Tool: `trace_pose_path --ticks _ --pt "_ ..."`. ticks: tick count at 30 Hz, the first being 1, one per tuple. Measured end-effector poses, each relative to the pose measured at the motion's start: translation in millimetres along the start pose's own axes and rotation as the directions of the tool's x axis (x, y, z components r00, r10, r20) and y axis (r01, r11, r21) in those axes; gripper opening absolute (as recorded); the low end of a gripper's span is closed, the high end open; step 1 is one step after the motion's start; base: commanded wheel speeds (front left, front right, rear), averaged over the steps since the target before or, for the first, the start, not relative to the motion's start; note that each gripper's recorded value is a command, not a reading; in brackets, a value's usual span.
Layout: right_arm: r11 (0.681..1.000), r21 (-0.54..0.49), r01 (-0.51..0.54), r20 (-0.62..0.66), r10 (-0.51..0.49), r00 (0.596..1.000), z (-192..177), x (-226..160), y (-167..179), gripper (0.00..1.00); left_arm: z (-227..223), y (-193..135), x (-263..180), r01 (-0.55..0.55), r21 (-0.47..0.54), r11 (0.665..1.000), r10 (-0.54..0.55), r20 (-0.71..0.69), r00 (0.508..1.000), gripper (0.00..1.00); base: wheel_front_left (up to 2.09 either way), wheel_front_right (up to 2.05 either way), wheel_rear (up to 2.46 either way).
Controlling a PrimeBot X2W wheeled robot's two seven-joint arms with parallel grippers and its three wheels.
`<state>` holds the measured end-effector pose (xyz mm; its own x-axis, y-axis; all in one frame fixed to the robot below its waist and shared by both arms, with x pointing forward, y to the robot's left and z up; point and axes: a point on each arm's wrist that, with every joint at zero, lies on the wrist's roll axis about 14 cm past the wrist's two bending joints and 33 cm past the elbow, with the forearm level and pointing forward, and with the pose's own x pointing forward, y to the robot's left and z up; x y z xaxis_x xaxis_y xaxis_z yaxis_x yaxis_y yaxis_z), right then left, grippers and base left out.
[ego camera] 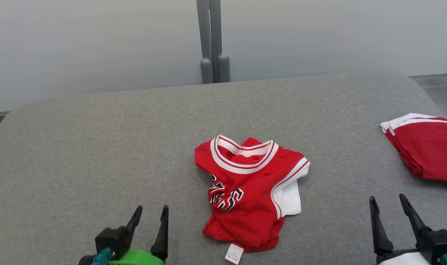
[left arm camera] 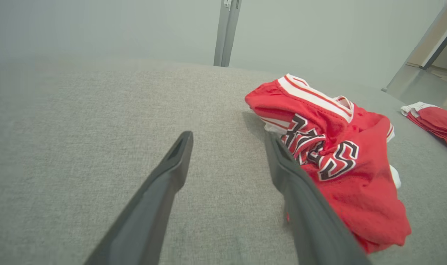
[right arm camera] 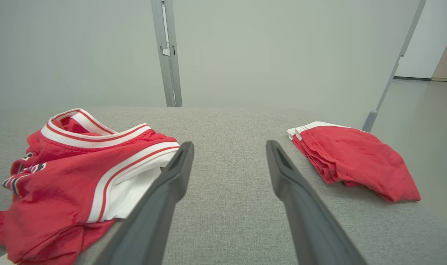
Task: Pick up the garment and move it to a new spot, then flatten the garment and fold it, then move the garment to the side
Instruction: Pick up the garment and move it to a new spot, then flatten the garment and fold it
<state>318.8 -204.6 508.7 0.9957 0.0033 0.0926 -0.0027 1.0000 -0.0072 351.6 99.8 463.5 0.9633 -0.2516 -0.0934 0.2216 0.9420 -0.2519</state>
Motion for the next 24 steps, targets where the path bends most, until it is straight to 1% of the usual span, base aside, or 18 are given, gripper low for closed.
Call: trace_pose_path --ticks 4,12,18,24 --pt "1.000 -0.017 0.004 -0.001 -0.004 1.000 0 -1 -3 1.00 -10 28 -29 -0.096 0.010 0.995 0.096 -0.001 0.995 1.00 0.00 0.00 0.00" --pt "0.999 -0.040 0.007 -0.022 -0.008 1.000 -5 -6 -7 1.00 -21 72 -71 -0.252 0.007 0.968 0.252 -0.002 0.968 1.00 0.00 0.00 0.00" --pt "0.999 -0.028 0.016 -0.032 -0.017 0.999 -8 -9 -9 1.00 -22 86 -78 -0.292 0.011 0.956 0.292 0.002 0.956 1.00 0.00 0.00 0.00" --pt "0.999 -0.023 0.024 -0.040 -0.024 0.999 -10 -11 -10 1.00 -20 87 -74 -0.286 0.024 0.958 0.286 0.007 0.958 1.00 0.00 0.00 0.00"
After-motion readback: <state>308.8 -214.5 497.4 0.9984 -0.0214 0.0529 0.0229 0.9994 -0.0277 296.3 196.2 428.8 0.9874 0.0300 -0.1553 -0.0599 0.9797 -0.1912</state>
